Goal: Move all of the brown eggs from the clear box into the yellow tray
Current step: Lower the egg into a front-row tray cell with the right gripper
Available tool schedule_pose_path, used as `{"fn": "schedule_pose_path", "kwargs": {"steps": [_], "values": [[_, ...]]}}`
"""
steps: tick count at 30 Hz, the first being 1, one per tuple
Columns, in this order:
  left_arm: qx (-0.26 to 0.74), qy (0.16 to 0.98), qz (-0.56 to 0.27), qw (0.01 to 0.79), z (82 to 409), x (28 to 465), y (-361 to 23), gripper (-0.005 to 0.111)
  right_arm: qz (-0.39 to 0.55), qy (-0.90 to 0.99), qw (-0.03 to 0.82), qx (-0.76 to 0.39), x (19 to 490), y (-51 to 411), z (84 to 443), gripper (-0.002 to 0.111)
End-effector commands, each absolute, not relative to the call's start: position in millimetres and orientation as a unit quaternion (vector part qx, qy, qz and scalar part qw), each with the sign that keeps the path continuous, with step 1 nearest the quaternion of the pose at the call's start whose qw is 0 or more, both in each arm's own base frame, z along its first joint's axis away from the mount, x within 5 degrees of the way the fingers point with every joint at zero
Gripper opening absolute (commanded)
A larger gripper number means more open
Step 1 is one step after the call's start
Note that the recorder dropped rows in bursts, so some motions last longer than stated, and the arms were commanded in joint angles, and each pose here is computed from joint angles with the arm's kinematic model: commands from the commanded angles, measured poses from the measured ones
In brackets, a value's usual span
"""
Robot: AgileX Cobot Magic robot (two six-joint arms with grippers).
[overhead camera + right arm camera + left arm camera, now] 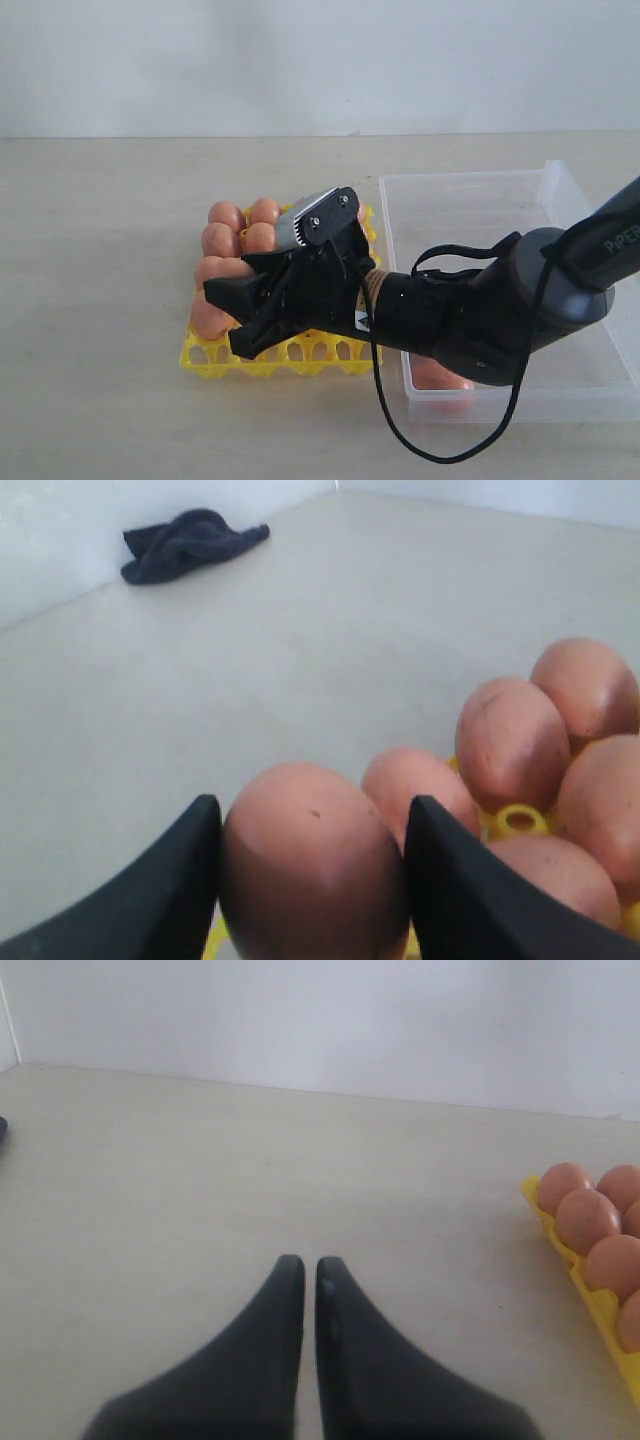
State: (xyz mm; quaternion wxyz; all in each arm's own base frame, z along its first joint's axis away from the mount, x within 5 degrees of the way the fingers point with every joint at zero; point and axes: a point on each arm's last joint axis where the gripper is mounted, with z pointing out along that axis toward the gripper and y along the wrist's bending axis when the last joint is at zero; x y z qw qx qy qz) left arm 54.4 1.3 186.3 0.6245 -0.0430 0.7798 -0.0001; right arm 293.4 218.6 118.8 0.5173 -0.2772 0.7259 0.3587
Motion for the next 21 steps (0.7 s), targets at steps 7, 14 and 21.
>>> {"fn": "schedule_pose_path", "kwargs": {"steps": [7, 14, 21], "values": [[-0.042, 0.78, 0.001, 0.624, 185.2, 54.3, 1.3, 0.004, 0.367, 0.715, 0.539, -0.252, 295.2, 217.2, 123.8, 0.0], [-0.042, 0.78, 0.001, 0.624, 185.2, 54.3, 1.3, 0.004, 0.364, 0.738, 0.502, -0.266, 276.7, 217.1, 109.6, 0.0], [-0.042, 0.78, 0.001, 0.624, 185.2, 54.3, 1.3, 0.004, 0.32, 0.762, 0.506, -0.247, 280.2, 210.2, 103.7, 0.0]]}}
